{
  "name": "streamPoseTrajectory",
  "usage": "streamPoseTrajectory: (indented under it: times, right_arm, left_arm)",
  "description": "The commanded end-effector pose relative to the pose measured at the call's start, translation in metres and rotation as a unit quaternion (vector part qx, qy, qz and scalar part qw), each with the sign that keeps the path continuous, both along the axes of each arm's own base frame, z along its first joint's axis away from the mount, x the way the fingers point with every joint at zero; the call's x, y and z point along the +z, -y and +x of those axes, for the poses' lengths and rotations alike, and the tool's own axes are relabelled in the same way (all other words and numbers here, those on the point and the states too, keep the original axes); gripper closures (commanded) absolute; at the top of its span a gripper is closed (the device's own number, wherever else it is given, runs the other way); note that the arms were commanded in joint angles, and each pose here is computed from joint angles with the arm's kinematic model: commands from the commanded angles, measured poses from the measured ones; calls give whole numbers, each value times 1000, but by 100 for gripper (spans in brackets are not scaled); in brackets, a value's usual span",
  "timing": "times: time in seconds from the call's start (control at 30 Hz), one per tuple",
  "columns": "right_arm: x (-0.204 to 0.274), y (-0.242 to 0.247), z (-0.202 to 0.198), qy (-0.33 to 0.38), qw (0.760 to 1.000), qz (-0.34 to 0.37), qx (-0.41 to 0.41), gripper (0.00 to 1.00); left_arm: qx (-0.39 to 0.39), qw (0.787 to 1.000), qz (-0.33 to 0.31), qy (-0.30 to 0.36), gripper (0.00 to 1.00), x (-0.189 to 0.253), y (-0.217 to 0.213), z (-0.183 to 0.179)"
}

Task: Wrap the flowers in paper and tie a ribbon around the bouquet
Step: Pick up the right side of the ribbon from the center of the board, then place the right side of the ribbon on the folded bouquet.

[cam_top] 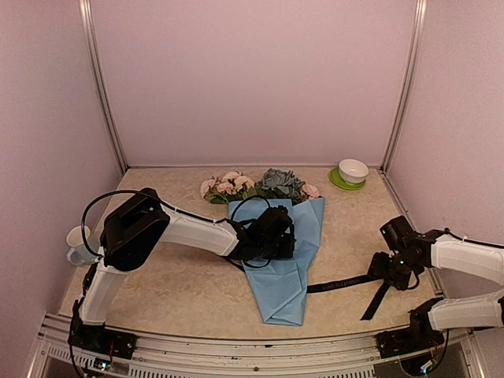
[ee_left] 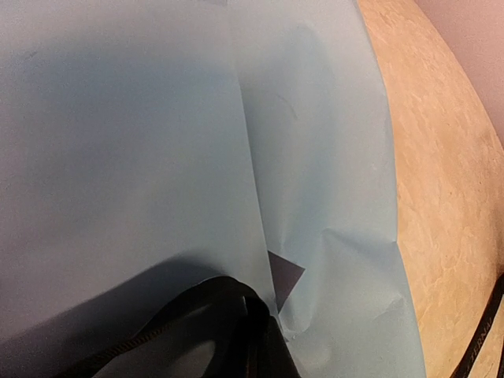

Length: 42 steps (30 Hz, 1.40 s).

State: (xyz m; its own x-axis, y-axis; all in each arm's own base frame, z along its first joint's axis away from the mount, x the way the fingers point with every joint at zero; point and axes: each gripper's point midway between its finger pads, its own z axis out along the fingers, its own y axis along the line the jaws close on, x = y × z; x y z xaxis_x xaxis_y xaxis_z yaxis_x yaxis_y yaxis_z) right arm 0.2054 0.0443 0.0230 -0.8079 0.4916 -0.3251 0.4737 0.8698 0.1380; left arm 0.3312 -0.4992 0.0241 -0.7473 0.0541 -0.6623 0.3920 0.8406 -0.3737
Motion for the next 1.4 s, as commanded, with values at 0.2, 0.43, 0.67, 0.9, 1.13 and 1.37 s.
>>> streamPoseTrajectory:
  times: [0.2, 0.43, 0.67, 0.9, 1.13, 1.37]
  right_arm:
    - [4, -15, 12, 46, 997, 41, 35, 91]
    - [57, 3, 54, 115, 992, 8, 56, 100]
    - [215, 26, 115, 256, 962, -71, 63, 100]
    - [332, -6, 138, 379, 914, -32, 138, 100]
    - [350, -148, 130, 415, 840, 56, 344, 100]
    - [386, -234, 74, 481, 693, 218, 490, 100]
  left_arm:
    - [-19, 999, 41, -24, 100, -36, -8, -10]
    - [-15, 999, 46, -23, 100, -34, -14, -8]
    - [-11, 998, 57, -19, 100, -35, -19, -6]
    - [-6, 998, 60, -17, 100, -35, -22, -3]
    - [-13, 999, 45, -26, 100, -34, -19, -2]
    - [-14, 999, 41, -17, 100, -28, -19, 2]
